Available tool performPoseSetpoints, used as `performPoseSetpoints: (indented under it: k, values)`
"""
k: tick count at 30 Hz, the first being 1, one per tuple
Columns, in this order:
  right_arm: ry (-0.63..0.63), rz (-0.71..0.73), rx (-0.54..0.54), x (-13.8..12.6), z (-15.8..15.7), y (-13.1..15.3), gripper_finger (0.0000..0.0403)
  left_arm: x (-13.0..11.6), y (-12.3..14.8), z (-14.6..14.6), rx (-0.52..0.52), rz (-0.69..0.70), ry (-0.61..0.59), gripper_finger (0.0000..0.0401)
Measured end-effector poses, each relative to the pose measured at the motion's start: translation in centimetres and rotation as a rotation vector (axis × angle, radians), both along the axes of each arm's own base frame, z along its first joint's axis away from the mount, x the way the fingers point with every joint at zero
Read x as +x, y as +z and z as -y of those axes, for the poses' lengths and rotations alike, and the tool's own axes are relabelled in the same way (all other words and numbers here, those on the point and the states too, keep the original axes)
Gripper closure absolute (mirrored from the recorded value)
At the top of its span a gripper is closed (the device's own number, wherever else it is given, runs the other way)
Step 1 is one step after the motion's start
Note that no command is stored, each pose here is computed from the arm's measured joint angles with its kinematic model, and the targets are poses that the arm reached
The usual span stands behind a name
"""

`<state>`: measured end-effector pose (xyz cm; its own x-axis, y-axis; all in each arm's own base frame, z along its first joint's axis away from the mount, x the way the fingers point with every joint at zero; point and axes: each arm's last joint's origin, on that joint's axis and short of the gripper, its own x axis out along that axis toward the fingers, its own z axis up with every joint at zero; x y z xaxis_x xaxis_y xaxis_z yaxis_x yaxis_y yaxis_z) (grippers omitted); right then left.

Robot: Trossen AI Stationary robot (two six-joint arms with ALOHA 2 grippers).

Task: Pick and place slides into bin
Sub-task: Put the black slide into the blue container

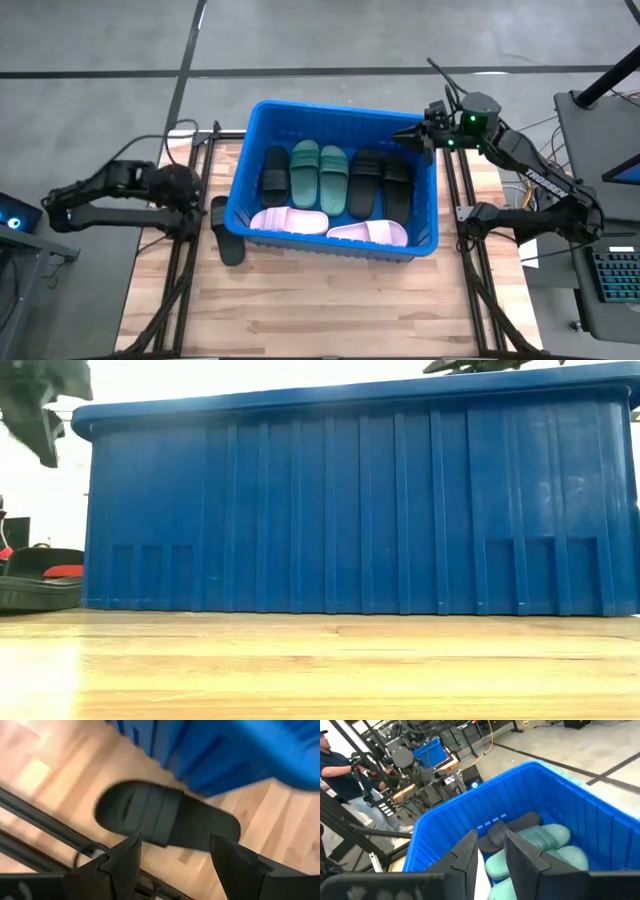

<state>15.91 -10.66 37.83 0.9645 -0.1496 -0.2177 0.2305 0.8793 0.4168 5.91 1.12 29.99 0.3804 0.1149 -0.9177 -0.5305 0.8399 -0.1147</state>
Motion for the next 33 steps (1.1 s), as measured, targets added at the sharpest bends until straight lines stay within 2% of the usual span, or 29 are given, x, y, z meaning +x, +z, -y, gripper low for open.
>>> performPoseSetpoints:
  k: [2, 8, 12, 14, 19, 22, 25, 27, 30, 33]
  values:
    - [-0.002, -0.002, 0.003, -0.1, 0.0, -0.2, 0.0318, -0.5, -0.9, 0.1, -0.022, 0.014, 0.014, 0.0182]
    - [-0.006, -0.006, 0.008, -0.2, -0.1, -0.4, 0.0321, -1.3, -2.4, 0.3, -0.054, 0.199, 0.107, 0.0182]
    - [-0.028, -0.01, -0.007, -0.2, 0.0, -0.4, 0.0323, -1.5, -2.6, 0.4, -0.091, 0.247, 0.105, 0.0182]
    - [-0.034, -0.015, -0.019, -0.2, 0.0, -0.5, 0.0325, -1.4, -2.8, 0.4, -0.104, 0.221, 0.099, 0.0182]
    - [-0.048, -0.021, -0.031, -0.2, 0.1, -0.6, 0.0323, 0.5, -2.9, 0.4, -0.158, 0.161, 0.02, 0.0182]
    - [-0.047, -0.021, -0.032, -0.2, 0.1, -0.6, 0.0321, 2.6, -2.5, 0.3, -0.205, 0.207, -0.052, 0.0182]
    - [-0.048, -0.02, -0.029, -0.2, 0.1, -0.6, 0.0322, 4.2, -1.8, 0.4, -0.172, 0.171, -0.138, 0.0183]
    - [-0.048, -0.02, -0.029, -0.2, 0.1, -0.6, 0.0326, 5.0, -1.4, 0.6, -0.112, 0.129, -0.19, 0.0183]
    - [-0.048, -0.021, -0.03, -0.2, 0.1, -0.6, 0.033, 4.8, -1.5, 0.7, 0.001, 0.025, -0.208, 0.0183]
    - [-0.046, -0.023, -0.039, -0.2, 0.1, -0.6, 0.0333, 5.0, -1.6, 1.1, 0.041, 0.023, -0.207, 0.0183]
